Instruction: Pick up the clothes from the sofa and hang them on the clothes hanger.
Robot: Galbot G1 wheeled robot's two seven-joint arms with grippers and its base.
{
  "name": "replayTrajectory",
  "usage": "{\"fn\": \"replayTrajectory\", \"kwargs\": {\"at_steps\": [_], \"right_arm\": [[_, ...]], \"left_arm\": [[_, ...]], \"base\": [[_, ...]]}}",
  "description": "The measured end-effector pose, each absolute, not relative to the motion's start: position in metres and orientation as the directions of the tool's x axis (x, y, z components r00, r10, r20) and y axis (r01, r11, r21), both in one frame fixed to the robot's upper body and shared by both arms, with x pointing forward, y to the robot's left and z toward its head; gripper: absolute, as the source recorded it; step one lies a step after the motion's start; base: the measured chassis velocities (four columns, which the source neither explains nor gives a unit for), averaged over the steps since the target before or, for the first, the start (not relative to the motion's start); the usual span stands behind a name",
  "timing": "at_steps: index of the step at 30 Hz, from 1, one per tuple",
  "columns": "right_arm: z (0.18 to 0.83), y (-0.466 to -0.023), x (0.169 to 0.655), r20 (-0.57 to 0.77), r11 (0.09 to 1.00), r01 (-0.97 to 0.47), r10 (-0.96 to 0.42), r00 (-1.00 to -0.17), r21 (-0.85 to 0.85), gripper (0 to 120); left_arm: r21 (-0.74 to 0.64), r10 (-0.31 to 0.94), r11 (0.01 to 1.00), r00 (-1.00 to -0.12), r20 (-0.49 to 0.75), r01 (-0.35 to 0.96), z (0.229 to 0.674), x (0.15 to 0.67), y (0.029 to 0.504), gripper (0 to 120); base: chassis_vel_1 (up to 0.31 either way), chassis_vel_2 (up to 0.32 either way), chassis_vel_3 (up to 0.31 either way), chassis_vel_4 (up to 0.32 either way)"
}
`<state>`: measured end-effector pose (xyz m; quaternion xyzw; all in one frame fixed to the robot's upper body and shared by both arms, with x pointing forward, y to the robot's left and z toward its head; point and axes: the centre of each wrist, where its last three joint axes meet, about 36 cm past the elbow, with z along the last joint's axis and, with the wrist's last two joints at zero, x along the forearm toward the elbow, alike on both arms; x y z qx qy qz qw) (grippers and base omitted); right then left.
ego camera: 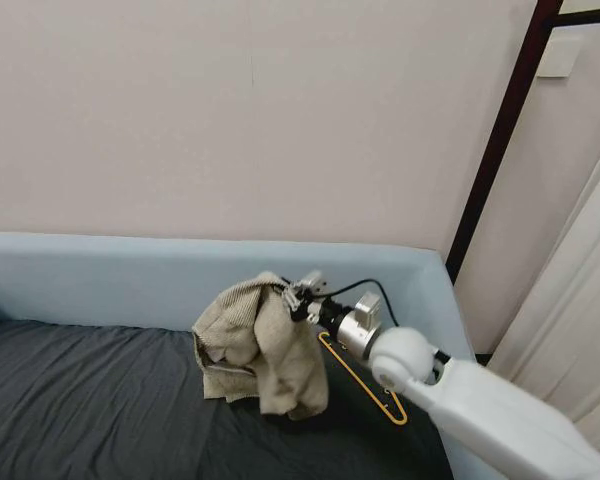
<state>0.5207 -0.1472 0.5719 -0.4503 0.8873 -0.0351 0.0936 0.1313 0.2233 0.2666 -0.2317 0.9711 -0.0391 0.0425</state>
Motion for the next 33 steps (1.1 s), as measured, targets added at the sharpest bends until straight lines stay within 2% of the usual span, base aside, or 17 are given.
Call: {"fn": "replayTrajectory", "kwargs": {"at_steps": [10,16,19,21,24,25,27,29,33], "right_arm": [[0.657,-0.116,0.497,-0.198,0.537,-0.836,-0.837,-0.511,-0.113,0],[0.672,-0.133,0.481,-0.190,0.546,-0.838,-0.822,-0.536,0.001,0],[0.638,-0.157,0.483,-0.154,0.576,-0.814,-0.800,-0.580,0.069,0],[0.575,-0.183,0.491,-0.091,0.612,-0.779,-0.775,-0.625,0.138,0],[0.439,-0.216,0.495,0.060,0.675,-0.695,-0.727,-0.684,0.250,0],[0.439,-0.216,0.495,0.060,0.675,-0.695,-0.727,-0.684,0.250,0],[0.343,-0.229,0.484,0.167,0.718,-0.621,-0.686,-0.708,0.314,0],[0.273,-0.242,0.465,0.258,0.745,-0.588,-0.663,-0.703,0.314,0],[0.227,-0.262,0.444,0.336,0.760,-0.592,-0.649,-0.683,0.268,0]], "left_arm": [[-0.099,-0.480,0.875,-0.875,-0.060,-0.473,0.267,0.130,0.222,98],[-0.100,-0.486,0.872,-0.872,-0.055,-0.479,0.267,0.128,0.221,98],[-0.097,-0.483,0.873,-0.875,-0.043,-0.478,0.264,0.125,0.218,98],[-0.093,-0.477,0.876,-0.878,-0.031,-0.473,0.263,0.123,0.216,98],[-0.087,-0.470,0.880,-0.883,-0.010,-0.467,0.260,0.123,0.214,98],[-0.087,-0.470,0.880,-0.883,-0.010,-0.467,0.260,0.123,0.214,98],[-0.084,-0.466,0.882,-0.885,0.005,-0.464,0.257,0.126,0.212,98],[-0.082,-0.462,0.883,-0.887,0.015,-0.462,0.254,0.129,0.211,98],[-0.075,-0.456,0.887,-0.890,0.022,-0.456,0.248,0.130,0.210,98]], "base": [[0.000,0.000,0.000,0.000],[0.000,0.000,0.000,0.000],[0.000,0.000,0.000,0.000],[0.000,0.000,0.000,0.000],[0.000,0.000,0.000,0.000],[0.000,0.000,0.000,0.000],[0.000,0.000,0.000,0.000],[0.000,0.000,0.000,0.000],[0.000,0.000,0.000,0.000]]}}
